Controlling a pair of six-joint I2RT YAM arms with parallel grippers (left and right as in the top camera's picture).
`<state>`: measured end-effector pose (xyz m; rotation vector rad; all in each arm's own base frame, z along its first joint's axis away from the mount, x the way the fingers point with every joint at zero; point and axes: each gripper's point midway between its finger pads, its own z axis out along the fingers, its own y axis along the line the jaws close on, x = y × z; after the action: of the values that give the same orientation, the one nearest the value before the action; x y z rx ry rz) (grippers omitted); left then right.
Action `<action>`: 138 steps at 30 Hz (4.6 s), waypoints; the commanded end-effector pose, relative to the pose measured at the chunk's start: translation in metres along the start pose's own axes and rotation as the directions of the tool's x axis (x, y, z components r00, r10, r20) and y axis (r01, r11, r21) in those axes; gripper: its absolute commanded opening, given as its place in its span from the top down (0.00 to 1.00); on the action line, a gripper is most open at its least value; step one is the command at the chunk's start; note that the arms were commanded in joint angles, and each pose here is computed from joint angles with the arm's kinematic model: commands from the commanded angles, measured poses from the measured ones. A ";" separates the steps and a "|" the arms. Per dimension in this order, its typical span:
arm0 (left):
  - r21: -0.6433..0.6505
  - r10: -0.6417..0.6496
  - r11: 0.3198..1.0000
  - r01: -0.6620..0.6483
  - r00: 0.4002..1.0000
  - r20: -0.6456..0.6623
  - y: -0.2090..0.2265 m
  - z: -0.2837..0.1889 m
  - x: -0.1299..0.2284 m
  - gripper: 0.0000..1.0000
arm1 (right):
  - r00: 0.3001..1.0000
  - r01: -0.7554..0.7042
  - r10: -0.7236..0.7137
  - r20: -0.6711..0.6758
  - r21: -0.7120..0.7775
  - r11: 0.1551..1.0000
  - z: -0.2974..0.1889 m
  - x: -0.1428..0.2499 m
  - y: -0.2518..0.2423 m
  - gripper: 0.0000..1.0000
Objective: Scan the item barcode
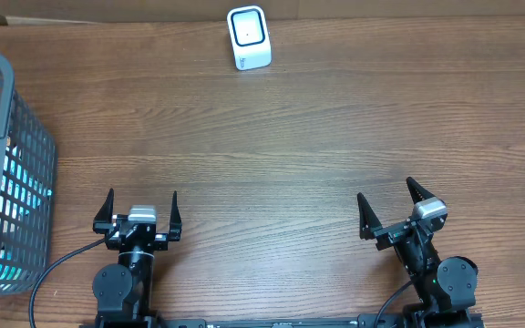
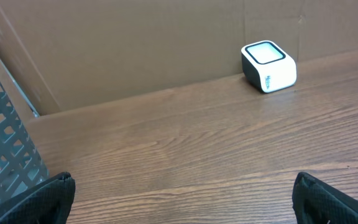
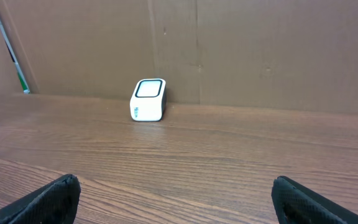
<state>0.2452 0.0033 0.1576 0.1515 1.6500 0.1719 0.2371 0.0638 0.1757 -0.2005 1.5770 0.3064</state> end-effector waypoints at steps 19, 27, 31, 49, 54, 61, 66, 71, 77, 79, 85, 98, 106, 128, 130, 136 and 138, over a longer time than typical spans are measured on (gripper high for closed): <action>0.009 0.007 1.000 -0.007 1.000 -0.002 -0.002 0.000 0.001 0.00 | 1.000 -0.002 0.002 0.006 0.003 1.000 0.000 0.001 -0.001 0.00; 0.009 0.007 1.000 -0.007 1.000 -0.002 -0.002 0.000 0.001 0.00 | 1.000 -0.002 0.002 0.006 0.004 1.000 0.000 0.001 -0.001 0.00; 0.010 0.007 1.000 -0.007 1.000 -0.001 -0.002 0.000 0.001 0.00 | 1.000 -0.002 0.002 0.005 0.003 1.000 0.000 0.001 -0.001 0.00; 0.009 0.007 1.000 -0.007 1.000 -0.002 -0.002 0.000 0.001 0.00 | 1.000 -0.002 0.002 0.005 0.003 1.000 0.000 0.001 -0.001 0.00; 0.010 0.007 1.000 -0.007 1.000 -0.001 -0.002 0.000 0.001 0.00 | 1.000 -0.002 0.002 0.006 0.004 1.000 0.000 0.001 -0.001 0.00; 0.010 0.007 1.000 -0.007 1.000 -0.001 -0.002 0.000 0.001 0.00 | 1.000 -0.002 0.002 0.005 0.003 1.000 0.000 0.001 -0.001 0.00; 0.081 -0.040 0.996 0.039 0.999 0.012 -0.014 0.000 -0.002 0.00 | 1.000 -0.002 0.002 0.005 0.003 1.000 0.000 0.001 -0.001 0.00; 0.076 -0.206 0.976 0.206 0.979 -0.004 -0.013 0.000 -0.001 0.00 | 1.000 -0.002 0.002 0.006 0.003 1.000 0.000 0.001 -0.001 0.00; 0.080 -0.305 0.949 0.305 0.952 -0.013 -0.014 0.000 -0.001 0.00 | 1.000 -0.002 0.002 0.006 0.004 1.000 0.000 0.001 -0.001 0.00; 0.108 -0.332 0.937 0.332 0.943 -0.018 -0.019 -0.001 -0.003 0.00 | 1.000 -0.002 0.002 0.006 0.004 1.000 0.000 0.001 -0.001 0.00; 0.177 -0.397 0.898 0.403 0.915 -0.067 -0.030 -0.009 -0.015 0.00 | 1.000 -0.002 0.002 0.006 0.004 1.000 0.000 0.001 -0.001 0.00; 0.180 -0.391 0.891 0.417 0.906 -0.162 -0.014 -0.024 -0.109 0.00 | 1.000 -0.002 0.002 0.005 0.003 1.000 0.000 0.001 -0.001 0.00; 0.185 -0.374 0.873 0.452 0.862 -0.342 -0.008 0.006 -0.186 0.00 | 1.000 -0.002 0.002 0.006 0.004 1.000 0.000 0.001 -0.001 0.00; 0.131 -0.380 0.746 0.653 0.579 -0.721 -0.006 0.085 -0.239 0.06 | 1.000 -0.002 0.002 0.006 0.004 1.000 0.000 0.001 -0.001 0.00; -0.001 -0.523 0.717 0.697 0.538 -0.661 0.035 0.086 -0.246 0.06 | 1.000 -0.002 0.002 0.005 0.003 1.000 0.000 0.001 -0.001 0.00; -0.305 -0.782 0.599 0.740 0.457 -0.424 0.157 0.068 -0.238 0.05 | 1.000 -0.002 0.002 0.005 0.003 1.000 0.000 0.001 -0.001 0.00; -0.415 -0.841 0.537 0.734 0.427 -0.332 0.196 0.053 -0.226 0.04 | 1.000 -0.002 0.002 0.006 0.004 1.000 0.000 0.001 -0.001 0.00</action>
<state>0.3393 0.1081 0.4050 -0.7381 2.1413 -0.4669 0.2371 0.0638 0.1757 -0.2008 1.5766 0.3061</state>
